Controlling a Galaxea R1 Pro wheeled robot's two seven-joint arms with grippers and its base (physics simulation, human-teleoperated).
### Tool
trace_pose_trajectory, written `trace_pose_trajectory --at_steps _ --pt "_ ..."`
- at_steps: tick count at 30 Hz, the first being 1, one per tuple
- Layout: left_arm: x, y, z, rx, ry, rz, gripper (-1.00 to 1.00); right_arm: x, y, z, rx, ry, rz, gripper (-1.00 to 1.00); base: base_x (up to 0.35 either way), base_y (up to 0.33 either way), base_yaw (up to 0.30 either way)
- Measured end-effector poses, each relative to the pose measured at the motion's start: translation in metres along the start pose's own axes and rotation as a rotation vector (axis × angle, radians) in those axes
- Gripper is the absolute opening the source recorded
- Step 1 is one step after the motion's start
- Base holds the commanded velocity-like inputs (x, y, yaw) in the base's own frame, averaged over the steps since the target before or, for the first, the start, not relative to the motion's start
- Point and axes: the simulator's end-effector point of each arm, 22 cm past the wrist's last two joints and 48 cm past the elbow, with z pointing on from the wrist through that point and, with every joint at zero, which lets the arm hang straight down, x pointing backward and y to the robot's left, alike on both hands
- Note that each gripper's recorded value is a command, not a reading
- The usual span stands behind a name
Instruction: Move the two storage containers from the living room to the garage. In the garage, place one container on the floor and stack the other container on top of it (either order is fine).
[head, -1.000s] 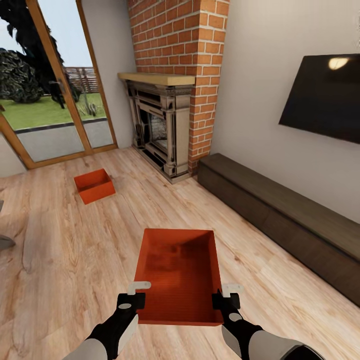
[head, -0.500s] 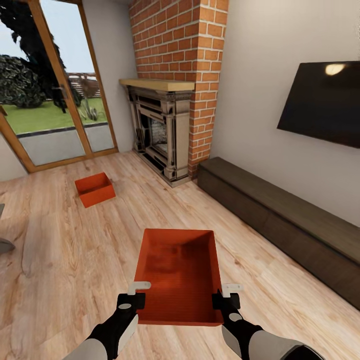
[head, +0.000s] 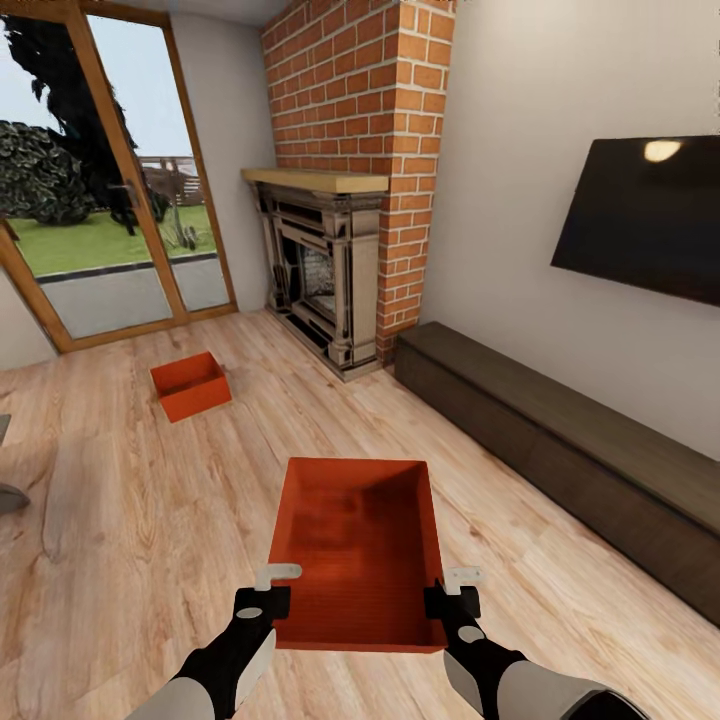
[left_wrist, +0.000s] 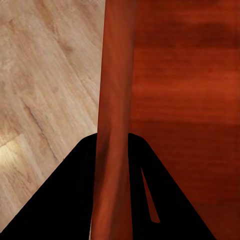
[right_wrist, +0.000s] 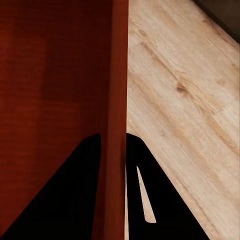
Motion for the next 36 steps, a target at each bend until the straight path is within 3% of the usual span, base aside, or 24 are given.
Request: trace_pose_trajectory --at_steps 36 --pt "-0.027 0.002 -0.014 -0.001 -0.052 -0.009 -1.0 -0.03 -0.002 -0.01 0.003 -0.052 0.0 -1.0 0.0 0.0 0.0"
